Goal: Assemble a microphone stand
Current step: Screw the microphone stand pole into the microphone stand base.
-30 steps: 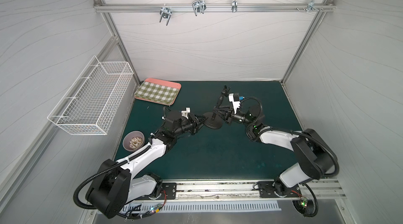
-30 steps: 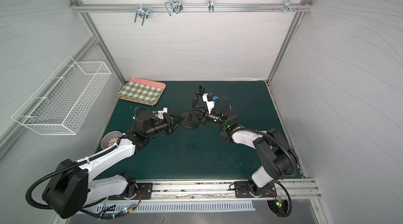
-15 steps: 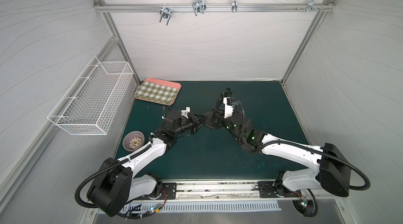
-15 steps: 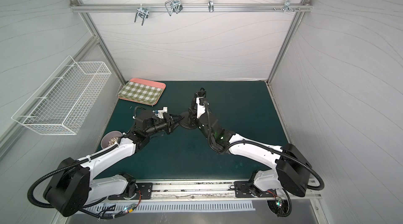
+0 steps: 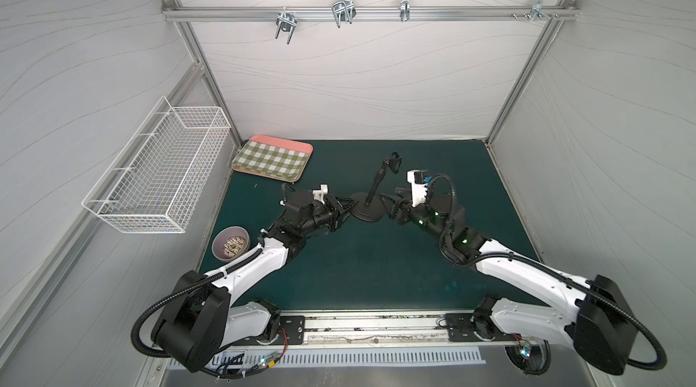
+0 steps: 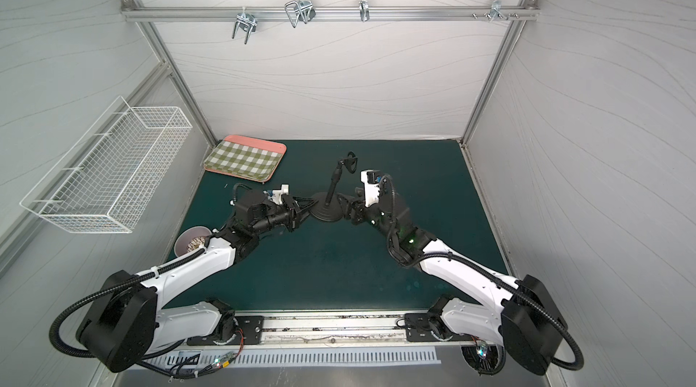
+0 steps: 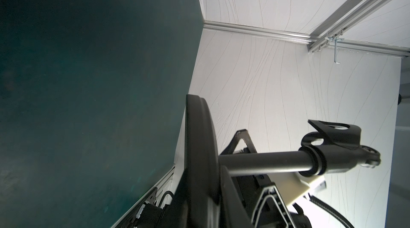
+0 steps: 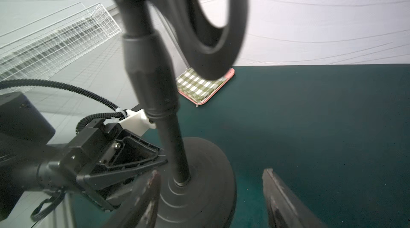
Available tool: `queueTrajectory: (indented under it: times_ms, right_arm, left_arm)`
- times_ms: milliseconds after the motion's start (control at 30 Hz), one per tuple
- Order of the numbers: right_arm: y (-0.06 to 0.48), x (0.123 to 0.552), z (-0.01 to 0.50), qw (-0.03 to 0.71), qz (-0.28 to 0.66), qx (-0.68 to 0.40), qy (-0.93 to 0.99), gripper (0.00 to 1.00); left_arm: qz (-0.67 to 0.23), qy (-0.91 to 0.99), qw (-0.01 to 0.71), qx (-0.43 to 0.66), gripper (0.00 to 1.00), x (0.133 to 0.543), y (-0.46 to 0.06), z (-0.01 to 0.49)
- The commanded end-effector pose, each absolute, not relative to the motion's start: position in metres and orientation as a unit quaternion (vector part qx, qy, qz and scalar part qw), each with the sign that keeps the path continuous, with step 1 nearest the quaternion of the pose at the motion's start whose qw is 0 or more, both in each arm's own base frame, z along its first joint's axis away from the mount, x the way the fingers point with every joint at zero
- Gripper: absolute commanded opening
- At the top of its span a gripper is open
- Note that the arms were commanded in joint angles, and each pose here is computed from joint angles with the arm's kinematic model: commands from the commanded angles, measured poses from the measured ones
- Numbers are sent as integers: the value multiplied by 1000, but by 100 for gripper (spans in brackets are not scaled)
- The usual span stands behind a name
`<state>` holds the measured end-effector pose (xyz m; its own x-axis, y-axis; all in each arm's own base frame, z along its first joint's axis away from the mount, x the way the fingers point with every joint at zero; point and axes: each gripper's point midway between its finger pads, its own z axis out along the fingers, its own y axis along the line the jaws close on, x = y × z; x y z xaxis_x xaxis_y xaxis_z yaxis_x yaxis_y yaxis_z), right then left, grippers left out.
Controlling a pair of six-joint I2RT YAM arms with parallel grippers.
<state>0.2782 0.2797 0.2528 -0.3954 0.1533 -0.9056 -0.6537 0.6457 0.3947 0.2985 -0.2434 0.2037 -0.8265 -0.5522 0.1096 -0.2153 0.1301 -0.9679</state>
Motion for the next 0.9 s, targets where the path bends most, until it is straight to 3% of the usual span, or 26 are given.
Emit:
queueTrajectory:
  times_ms: [0,200,467,667,800,867]
  right_arm:
    - [299,247,272,483,496,-289,661,73]
    - [312,251,280,452,553,-348,607,67]
    - [332,273,287,450,577,-351,585,59]
    - [340,280,290,441,603,-345,568,33]
    - [338,282,291,467,589,-308,583,20]
    - [341,280,287,489,557,-292,605,18]
  left_arm:
    - [-664,695,185,-204,0,306,-250,264]
    - [-664,695,186,-204,0,305,-249,266]
    - [-662,697,185,-203,0,303,-248,265]
    - [-665,694,187,-201,0,302,-248,269]
    - [-665,692,192,-203,0,302,-245,271]
    - [-665,693,192,-204,0,302,-245,271]
